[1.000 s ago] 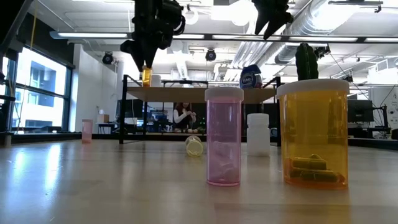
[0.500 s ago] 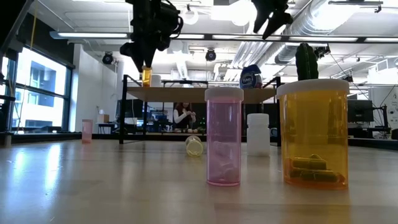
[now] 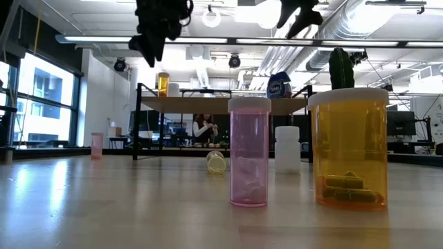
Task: Pick and place medicine bottles onto shelf by color
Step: Put the white pill bottle on the shelf
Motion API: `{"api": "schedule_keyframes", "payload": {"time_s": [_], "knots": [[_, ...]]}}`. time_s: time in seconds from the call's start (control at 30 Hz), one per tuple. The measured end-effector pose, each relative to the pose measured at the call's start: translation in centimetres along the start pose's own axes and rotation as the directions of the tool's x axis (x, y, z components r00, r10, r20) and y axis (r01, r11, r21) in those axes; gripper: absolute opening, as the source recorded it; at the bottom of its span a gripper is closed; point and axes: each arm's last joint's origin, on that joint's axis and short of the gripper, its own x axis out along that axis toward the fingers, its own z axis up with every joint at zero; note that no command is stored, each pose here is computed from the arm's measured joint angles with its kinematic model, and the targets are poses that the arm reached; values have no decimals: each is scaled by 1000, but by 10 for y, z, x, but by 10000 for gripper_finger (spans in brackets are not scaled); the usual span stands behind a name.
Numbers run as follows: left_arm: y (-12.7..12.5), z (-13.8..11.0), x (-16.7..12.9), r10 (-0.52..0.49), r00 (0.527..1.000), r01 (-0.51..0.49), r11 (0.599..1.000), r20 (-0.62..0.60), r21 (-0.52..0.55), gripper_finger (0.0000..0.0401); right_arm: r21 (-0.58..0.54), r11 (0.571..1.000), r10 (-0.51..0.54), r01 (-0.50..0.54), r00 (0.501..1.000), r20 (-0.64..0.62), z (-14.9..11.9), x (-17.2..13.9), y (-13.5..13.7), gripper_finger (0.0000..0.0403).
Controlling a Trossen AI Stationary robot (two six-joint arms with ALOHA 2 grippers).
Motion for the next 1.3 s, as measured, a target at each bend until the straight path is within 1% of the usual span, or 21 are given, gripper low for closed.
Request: {"api": "schedule_keyframes", "payload": {"time_s": [0.1,0.27,0.43,0.57,0.67,0.73,0.93,1.07,1.13,1.2,1.3], "knots": [[-1,-6,-9,-2,1000,2,1000,28,18,184,-20,1000,17,-17,1000,-10,-3,0,9,249],[-3,-14,-20,-8,998,4,998,63,64,184,-68,998,5,-9,998,-58,-11,3,22,249],[-5,-20,-28,-36,995,29,997,88,77,184,-111,994,4,-21,989,-151,-26,23,34,249],[-13,-25,-26,-108,986,95,989,127,109,184,-130,991,4,-35,973,-229,-41,44,45,249],[-19,-30,-19,-176,969,158,981,175,112,184,-164,984,25,-69,966,-257,-51,55,57,249],[-26,-35,-13,-201,960,181,977,195,114,184,-192,976,53,-107,963,-264,-57,60,65,249],[-44,-55,1,-262,929,246,965,262,91,184,-288,935,127,-209,952,-278,-77,71,79,249],[-58,-67,9,-316,889,296,949,332,111,184,-348,890,184,-293,931,-315,-90,83,85,249],[-65,-73,12,-348,866,320,938,360,137,184,-368,864,227,-343,919,-323,-94,90,89,249],[-73,-78,16,-384,841,344,923,381,170,184,-389,840,248,-378,905,-345,-101,96,92,249],[-81,-86,18,-425,804,383,905,416,184,184,-437,793,288,-425,893,-345,-110,105,100,249]]}}
